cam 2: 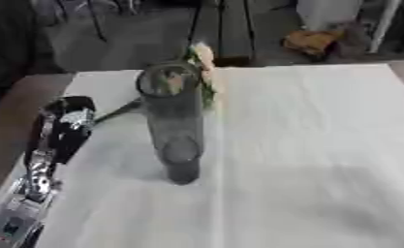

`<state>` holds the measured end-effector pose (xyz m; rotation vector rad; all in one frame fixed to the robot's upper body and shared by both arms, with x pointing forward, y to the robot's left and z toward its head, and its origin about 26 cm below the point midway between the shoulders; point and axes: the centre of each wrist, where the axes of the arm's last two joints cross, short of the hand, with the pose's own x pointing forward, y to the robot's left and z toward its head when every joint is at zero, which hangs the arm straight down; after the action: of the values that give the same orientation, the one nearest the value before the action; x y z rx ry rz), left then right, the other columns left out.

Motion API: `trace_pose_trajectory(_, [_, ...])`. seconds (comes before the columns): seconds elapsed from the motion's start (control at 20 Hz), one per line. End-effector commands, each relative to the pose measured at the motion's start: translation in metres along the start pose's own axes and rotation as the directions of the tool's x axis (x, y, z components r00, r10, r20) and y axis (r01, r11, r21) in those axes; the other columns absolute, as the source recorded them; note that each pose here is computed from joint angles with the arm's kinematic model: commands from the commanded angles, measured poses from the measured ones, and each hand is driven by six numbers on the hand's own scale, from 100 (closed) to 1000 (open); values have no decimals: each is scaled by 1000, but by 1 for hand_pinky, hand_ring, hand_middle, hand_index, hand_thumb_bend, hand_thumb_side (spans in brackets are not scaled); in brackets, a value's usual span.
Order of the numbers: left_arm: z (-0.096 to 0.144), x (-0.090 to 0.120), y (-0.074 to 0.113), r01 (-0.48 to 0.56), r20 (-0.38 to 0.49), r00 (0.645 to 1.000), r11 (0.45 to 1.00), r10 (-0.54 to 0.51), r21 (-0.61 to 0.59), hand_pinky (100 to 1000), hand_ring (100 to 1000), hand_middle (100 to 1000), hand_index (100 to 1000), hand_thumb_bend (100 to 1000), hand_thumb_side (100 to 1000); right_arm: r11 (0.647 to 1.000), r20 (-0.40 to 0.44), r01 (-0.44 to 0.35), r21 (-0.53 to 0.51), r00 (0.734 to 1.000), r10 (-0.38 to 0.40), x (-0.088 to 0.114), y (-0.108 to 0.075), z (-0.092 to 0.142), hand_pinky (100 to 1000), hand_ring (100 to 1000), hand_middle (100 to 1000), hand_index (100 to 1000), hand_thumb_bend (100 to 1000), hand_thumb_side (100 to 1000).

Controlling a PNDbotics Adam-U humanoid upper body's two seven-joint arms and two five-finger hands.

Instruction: Arrange flowers into the vase.

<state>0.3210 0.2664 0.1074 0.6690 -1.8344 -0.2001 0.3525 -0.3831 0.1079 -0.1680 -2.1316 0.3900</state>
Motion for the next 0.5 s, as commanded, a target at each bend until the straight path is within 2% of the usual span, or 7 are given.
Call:
trace_pose_trajectory(0.05, [-10, 7, 6, 53, 31, 998, 999, -54, 8, 365, 758, 587, 709, 179, 593, 1000, 35, -16, 5, 999, 16, 9, -5, -8, 657, 947, 402, 704, 467, 607])
trace_pose_trajectory(0.5, [-35, 16, -3, 159, 33, 987, 987, -159, -3, 373, 754, 591, 710, 189, 539, 1000, 35, -13, 9, 999, 13, 9, -3, -8, 657, 947, 402, 704, 467, 608])
